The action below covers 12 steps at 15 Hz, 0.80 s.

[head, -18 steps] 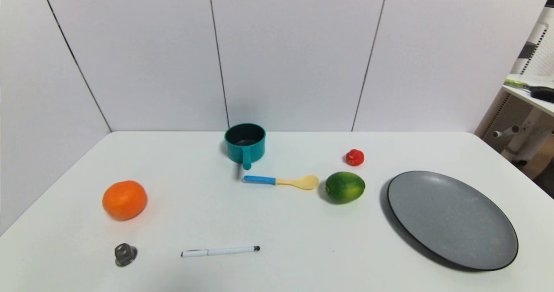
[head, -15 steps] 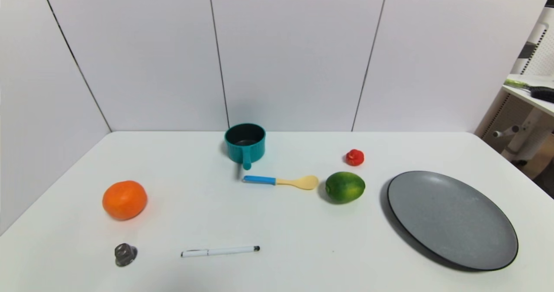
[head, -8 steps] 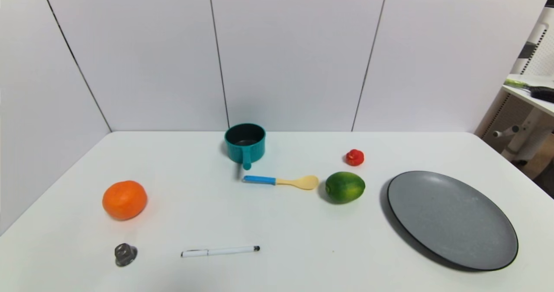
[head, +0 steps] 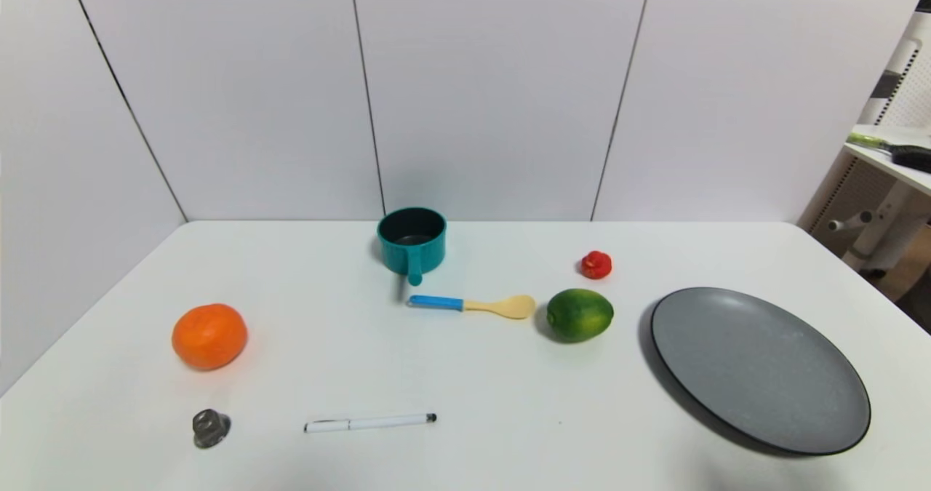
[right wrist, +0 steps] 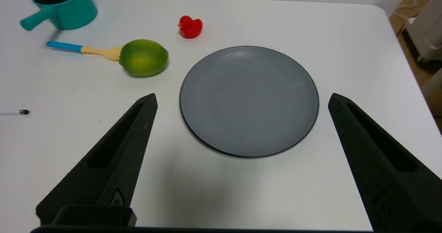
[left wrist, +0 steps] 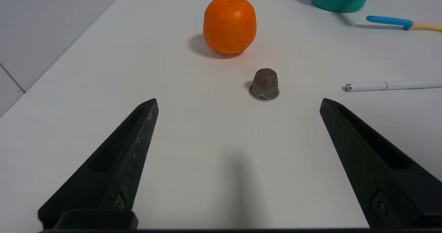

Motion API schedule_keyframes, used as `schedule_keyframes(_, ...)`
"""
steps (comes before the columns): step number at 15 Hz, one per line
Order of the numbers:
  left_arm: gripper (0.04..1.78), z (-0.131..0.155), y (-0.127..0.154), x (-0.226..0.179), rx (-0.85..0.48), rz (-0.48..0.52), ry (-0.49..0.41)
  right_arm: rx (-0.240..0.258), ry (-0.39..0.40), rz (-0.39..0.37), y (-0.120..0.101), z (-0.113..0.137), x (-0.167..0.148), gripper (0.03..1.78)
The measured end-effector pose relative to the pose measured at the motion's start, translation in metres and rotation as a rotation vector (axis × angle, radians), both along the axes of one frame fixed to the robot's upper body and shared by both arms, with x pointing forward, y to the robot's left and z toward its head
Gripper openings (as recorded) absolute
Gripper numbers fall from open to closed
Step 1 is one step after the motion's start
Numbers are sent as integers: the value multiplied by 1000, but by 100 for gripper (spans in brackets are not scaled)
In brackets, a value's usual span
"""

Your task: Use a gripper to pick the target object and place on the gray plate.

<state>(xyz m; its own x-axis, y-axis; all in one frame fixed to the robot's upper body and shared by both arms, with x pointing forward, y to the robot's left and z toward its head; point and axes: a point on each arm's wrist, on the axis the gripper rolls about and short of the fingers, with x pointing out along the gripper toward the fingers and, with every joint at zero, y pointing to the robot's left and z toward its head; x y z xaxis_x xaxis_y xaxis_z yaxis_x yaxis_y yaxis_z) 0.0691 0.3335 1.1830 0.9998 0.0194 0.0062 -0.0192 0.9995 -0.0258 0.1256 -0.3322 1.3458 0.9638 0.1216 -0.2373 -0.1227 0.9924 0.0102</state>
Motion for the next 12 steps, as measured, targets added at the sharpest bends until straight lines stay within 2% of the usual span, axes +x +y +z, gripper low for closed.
schedule_keyframes(3, 169, 0, 0, 0, 0, 0, 0, -11, 82, 88, 15, 36, 52, 171)
schedule_keyframes(5, 169, 0, 0, 0, 0, 0, 0, -22, 123, 161, 32, 55, 87, 171)
schedule_keyframes(9, 169, 0, 0, 0, 0, 0, 0, -53, 224, 294, 74, 71, 144, 171)
schedule_keyframes(12, 169, 0, 0, 0, 0, 0, 0, -63, 258, 388, 110, 77, 180, 171)
